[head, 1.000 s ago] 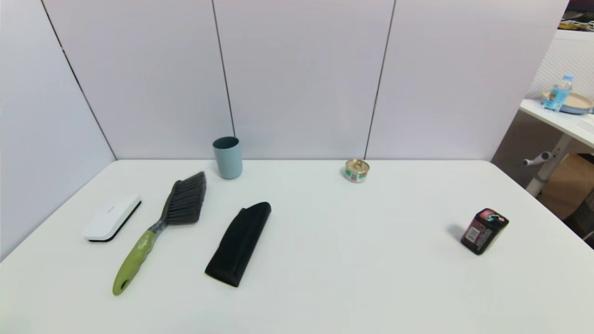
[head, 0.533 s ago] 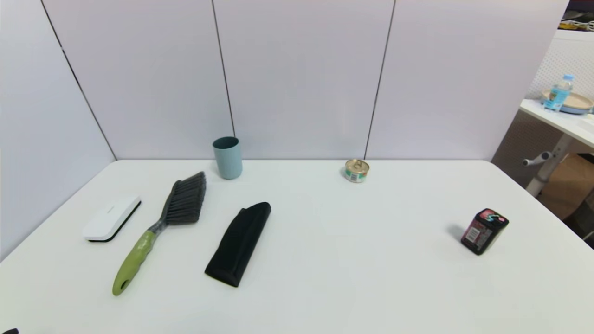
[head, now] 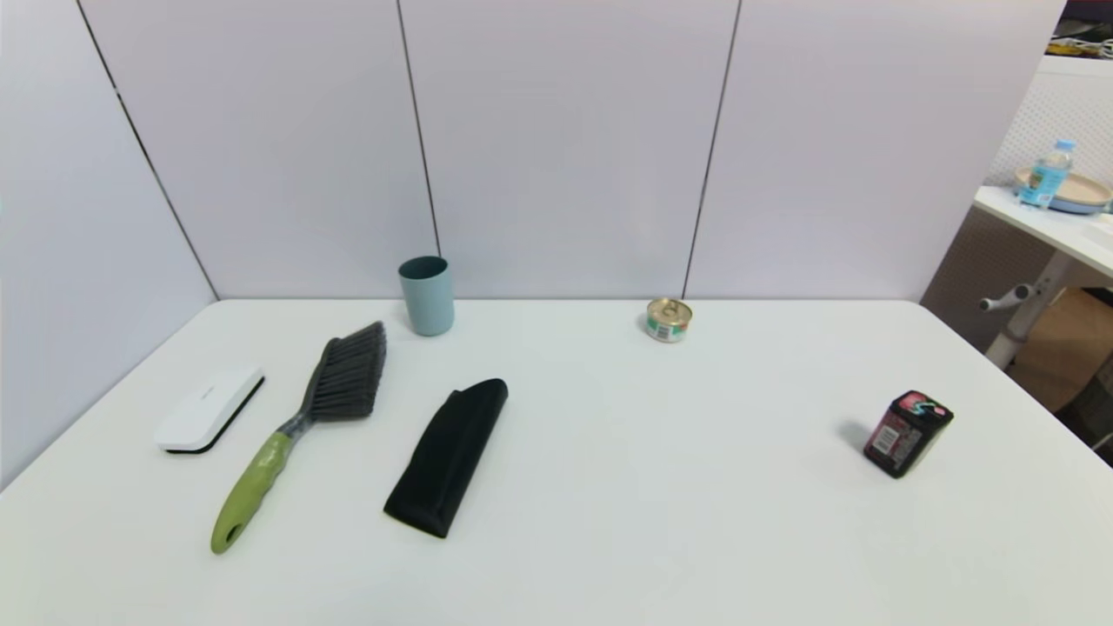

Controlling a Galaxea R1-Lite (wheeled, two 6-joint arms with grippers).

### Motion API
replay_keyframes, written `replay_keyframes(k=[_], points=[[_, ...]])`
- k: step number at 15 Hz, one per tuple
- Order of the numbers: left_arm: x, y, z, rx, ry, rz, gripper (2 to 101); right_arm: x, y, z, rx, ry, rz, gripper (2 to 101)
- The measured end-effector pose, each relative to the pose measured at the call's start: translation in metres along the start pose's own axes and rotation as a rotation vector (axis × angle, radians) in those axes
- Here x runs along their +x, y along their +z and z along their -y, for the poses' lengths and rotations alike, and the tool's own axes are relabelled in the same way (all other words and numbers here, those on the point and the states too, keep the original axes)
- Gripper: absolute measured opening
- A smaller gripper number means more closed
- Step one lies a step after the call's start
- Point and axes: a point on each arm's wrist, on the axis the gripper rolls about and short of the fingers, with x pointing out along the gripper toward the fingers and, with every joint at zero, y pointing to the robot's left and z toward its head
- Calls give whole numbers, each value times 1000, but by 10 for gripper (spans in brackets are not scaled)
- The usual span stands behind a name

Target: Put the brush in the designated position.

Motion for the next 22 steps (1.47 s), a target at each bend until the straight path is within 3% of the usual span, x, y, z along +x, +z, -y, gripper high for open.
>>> replay_keyframes(k=[22], points=[[-1, -1, 0, -2, 4, 14, 978, 0, 0, 0, 7, 0, 1, 973]])
